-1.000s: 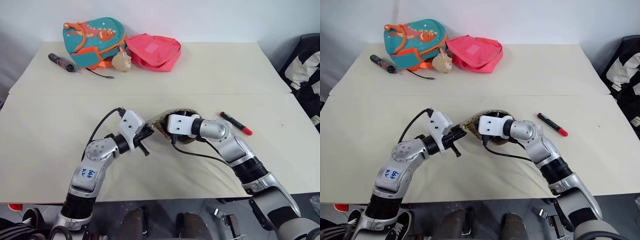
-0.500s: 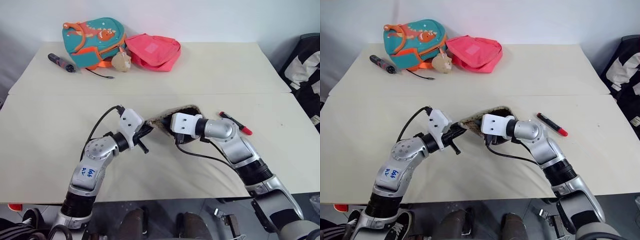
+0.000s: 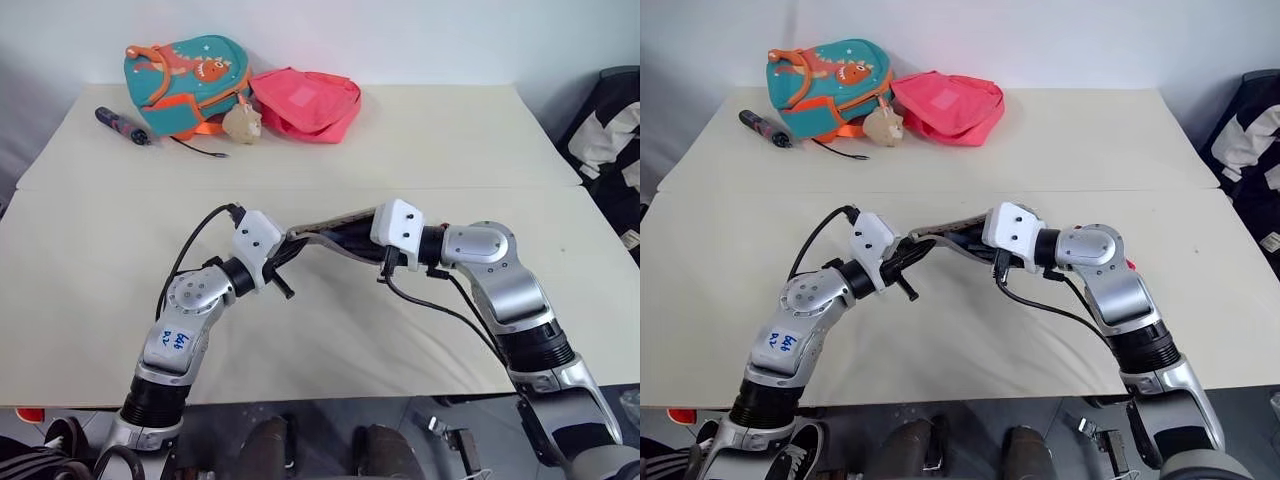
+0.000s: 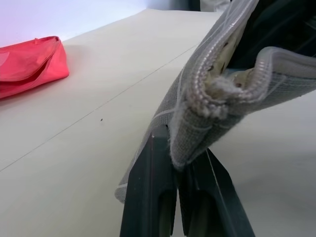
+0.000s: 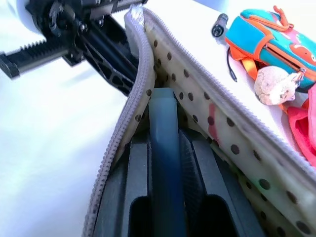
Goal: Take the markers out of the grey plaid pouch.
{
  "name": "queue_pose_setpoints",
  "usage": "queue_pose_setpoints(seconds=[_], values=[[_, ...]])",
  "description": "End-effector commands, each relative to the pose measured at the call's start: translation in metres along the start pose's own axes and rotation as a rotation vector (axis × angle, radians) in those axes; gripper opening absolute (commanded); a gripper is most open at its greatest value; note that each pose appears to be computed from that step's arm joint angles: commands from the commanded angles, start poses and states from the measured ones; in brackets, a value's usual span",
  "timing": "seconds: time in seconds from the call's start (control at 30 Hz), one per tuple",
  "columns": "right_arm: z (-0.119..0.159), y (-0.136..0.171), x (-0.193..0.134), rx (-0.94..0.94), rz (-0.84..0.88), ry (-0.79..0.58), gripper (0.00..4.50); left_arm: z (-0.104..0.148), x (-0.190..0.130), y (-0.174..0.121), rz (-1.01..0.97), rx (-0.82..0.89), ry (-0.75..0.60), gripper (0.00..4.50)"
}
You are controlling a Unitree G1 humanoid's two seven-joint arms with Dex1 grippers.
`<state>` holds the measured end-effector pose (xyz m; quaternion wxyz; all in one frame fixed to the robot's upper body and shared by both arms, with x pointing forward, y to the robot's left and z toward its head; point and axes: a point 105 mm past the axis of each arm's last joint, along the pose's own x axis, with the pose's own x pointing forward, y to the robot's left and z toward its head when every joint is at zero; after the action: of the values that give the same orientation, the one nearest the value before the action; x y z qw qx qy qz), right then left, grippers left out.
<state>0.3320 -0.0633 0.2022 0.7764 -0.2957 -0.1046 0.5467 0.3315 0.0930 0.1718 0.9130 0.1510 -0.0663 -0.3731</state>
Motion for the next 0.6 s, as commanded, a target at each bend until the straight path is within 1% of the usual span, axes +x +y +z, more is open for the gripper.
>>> queue_pose_setpoints(seconds=[0.03, 0.1, 0.17, 0.23, 0.37, 0.43, 0.53, 0.6], values=[[0.017, -0.013, -0.016, -0.003, -0.046, -0.067, 0.39, -0.008, -0.008, 0.017, 0.080, 0.022, 0.042, 0.00], [0.016, -0.006, -0.017, 0.010, -0.001, -0.058, 0.39, -0.007, -0.007, 0.018, 0.089, 0.026, 0.035, 0.00], [0.007, -0.014, -0.020, 0.013, -0.038, 0.008, 0.39, -0.006, -0.007, 0.020, 0.095, 0.046, 0.038, 0.00], [0.000, -0.022, -0.024, -0.022, -0.069, 0.056, 0.39, -0.007, -0.008, 0.021, 0.098, 0.061, 0.046, 0.00], [0.003, -0.030, -0.028, -0.023, -0.092, 0.040, 0.39, -0.011, -0.009, 0.023, 0.109, 0.074, 0.063, 0.00], [-0.001, -0.025, -0.033, -0.055, -0.063, 0.054, 0.39, -0.011, -0.010, 0.026, 0.121, 0.077, 0.065, 0.00], [-0.006, -0.017, -0.039, -0.037, -0.017, 0.062, 0.39, -0.013, -0.012, 0.033, 0.146, 0.087, 0.074, 0.00], [-0.001, -0.014, -0.037, 0.080, -0.011, 0.006, 0.39, -0.011, -0.012, 0.033, 0.138, 0.091, 0.065, 0.00]])
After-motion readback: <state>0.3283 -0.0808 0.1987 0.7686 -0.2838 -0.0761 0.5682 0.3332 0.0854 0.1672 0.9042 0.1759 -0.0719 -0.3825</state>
